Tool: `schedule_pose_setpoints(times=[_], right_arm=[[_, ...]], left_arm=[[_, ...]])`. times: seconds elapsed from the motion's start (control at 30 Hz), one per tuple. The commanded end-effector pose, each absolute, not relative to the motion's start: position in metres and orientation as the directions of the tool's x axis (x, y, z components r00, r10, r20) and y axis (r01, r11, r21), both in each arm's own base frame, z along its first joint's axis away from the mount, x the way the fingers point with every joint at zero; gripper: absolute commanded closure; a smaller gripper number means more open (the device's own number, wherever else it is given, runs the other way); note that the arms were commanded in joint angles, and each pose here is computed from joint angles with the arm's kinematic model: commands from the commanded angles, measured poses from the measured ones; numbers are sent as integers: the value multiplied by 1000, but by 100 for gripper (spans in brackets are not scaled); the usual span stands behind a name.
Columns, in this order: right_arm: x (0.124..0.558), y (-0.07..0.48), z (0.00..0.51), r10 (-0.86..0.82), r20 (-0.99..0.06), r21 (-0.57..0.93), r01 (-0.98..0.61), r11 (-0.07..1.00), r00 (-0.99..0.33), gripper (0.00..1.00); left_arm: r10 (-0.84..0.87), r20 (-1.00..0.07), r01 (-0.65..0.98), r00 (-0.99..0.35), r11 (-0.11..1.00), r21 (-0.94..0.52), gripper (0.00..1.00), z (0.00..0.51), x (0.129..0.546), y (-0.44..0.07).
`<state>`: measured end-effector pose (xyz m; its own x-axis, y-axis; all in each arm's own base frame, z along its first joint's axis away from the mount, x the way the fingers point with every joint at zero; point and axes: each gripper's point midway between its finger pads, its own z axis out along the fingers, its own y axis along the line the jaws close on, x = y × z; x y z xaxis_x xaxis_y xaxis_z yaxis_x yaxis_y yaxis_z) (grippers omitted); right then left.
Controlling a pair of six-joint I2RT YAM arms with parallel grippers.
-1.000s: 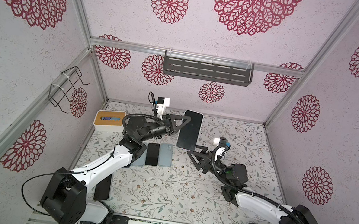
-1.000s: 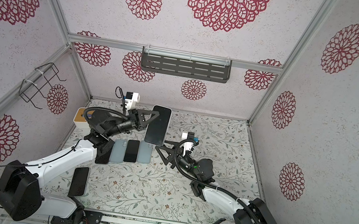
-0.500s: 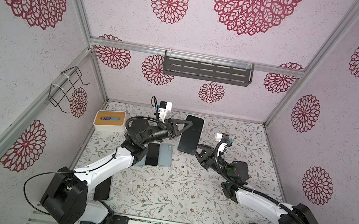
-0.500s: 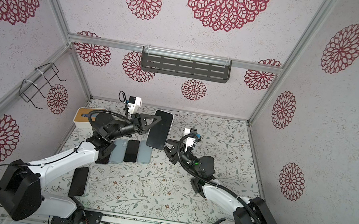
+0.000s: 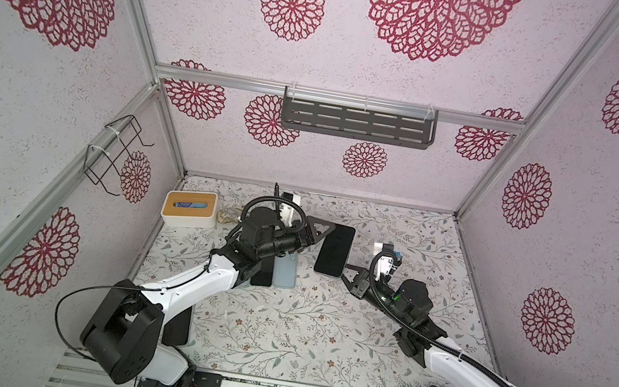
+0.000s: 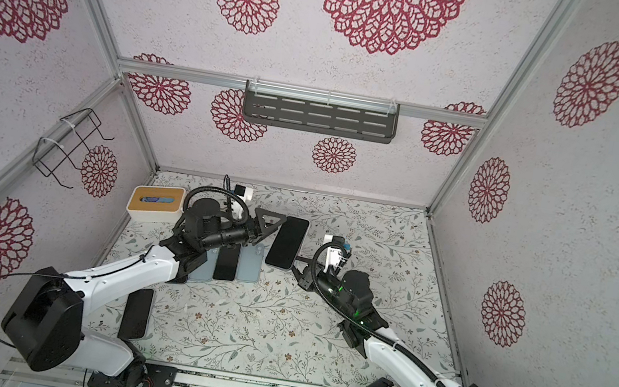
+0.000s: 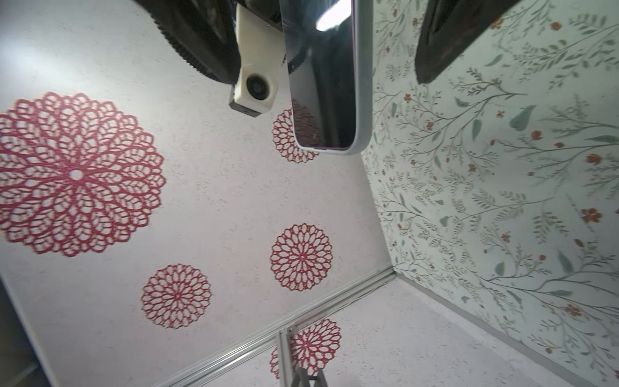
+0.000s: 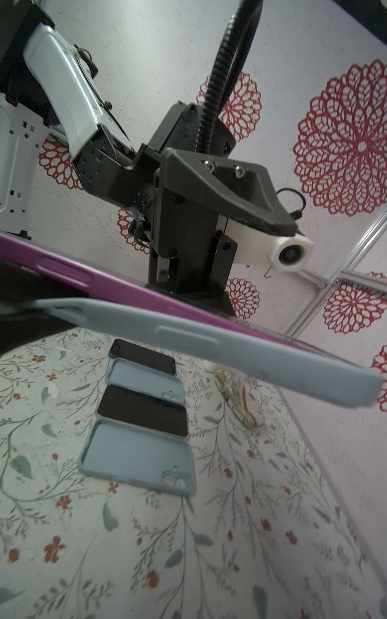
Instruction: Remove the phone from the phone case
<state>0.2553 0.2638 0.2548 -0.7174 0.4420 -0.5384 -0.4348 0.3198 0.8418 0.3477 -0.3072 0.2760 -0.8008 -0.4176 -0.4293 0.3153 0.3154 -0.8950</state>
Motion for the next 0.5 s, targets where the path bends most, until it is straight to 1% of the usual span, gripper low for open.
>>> schedule_pose_setpoints(times=[0.0, 0.13, 0.27, 0.33, 0.47], right_arm=[[262, 249, 248, 476, -534, 841, -379, 386, -699, 100], [267, 241, 231, 487, -491, 859, -309, 408, -723, 100], [272, 236, 222, 487, -473, 864, -278, 419, -734, 100], [273, 235, 219, 486, -462, 870, -271, 413, -742, 100], [275, 236, 216, 482, -450, 876, -266, 403, -752, 100]], left_arm=[[-361, -524, 367, -771, 421, -829, 10, 261, 344, -314], [-249, -668, 467, -702, 546, -695, 8, 261, 327, -319], [-53, -809, 620, -585, 613, -489, 7, 259, 294, -327], [58, -850, 677, -524, 633, -375, 8, 253, 279, -329], [249, -890, 782, -381, 600, -168, 8, 241, 254, -337]])
